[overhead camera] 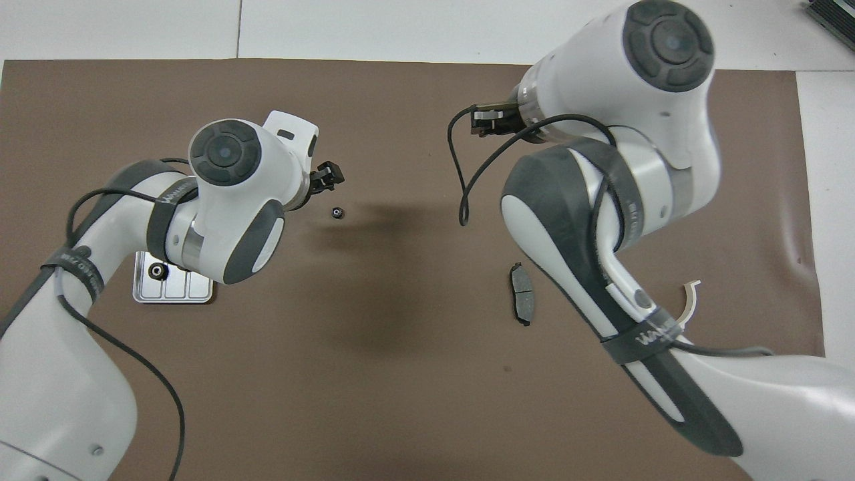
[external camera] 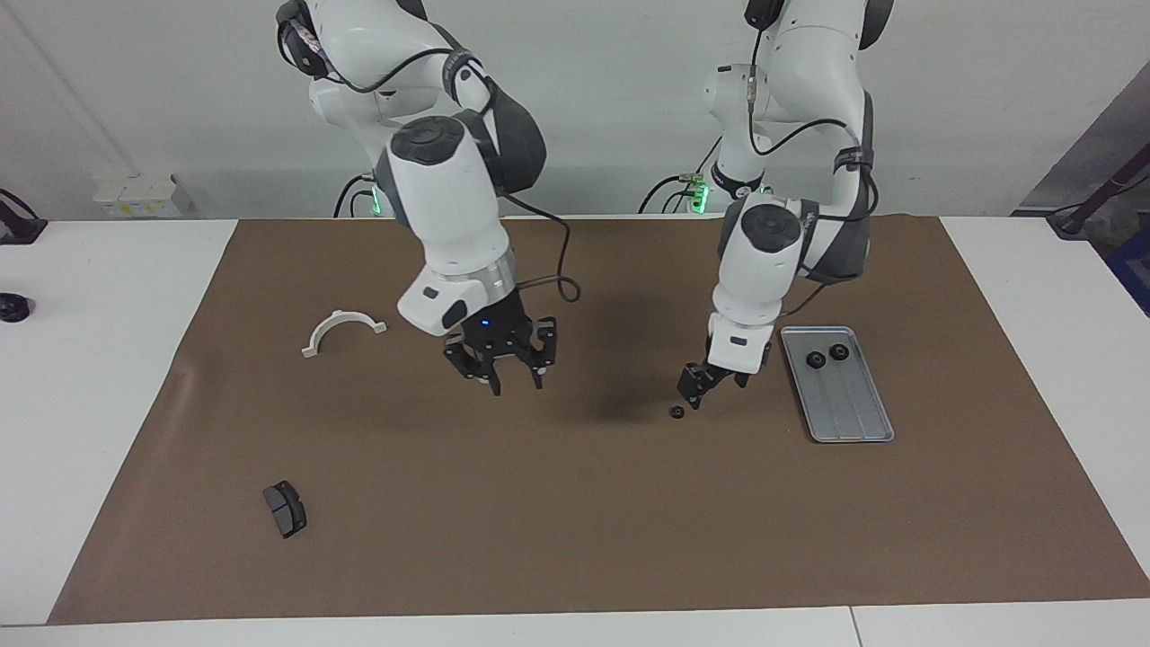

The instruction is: Pick bearing gear from pile to tray

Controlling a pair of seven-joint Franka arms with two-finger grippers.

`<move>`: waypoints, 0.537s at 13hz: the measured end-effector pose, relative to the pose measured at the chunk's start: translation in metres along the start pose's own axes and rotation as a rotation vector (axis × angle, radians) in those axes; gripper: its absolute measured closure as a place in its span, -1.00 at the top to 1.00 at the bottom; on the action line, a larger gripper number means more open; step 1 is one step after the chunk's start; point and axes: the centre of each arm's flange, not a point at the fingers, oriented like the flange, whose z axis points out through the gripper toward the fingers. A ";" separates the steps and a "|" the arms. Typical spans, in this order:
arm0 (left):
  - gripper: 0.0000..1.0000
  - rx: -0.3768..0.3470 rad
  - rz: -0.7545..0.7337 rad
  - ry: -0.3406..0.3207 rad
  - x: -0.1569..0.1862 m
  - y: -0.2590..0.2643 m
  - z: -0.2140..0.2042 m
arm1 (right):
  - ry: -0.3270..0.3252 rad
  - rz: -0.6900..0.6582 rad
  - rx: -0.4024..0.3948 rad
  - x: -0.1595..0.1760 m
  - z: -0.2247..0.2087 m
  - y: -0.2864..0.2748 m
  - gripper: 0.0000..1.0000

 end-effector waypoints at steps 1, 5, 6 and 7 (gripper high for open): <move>0.99 -0.001 -0.002 -0.008 -0.006 0.007 0.014 | -0.001 0.014 -0.011 0.004 -0.011 0.023 0.15; 0.43 -0.005 -0.012 -0.023 -0.013 0.014 0.041 | -0.035 0.075 -0.064 0.008 -0.062 0.118 0.15; 0.18 -0.002 -0.008 -0.027 -0.016 0.015 0.043 | -0.056 0.074 -0.077 0.003 -0.078 0.140 0.15; 0.00 0.001 -0.003 -0.031 -0.020 0.016 0.045 | -0.075 0.078 -0.087 -0.002 -0.092 0.159 0.15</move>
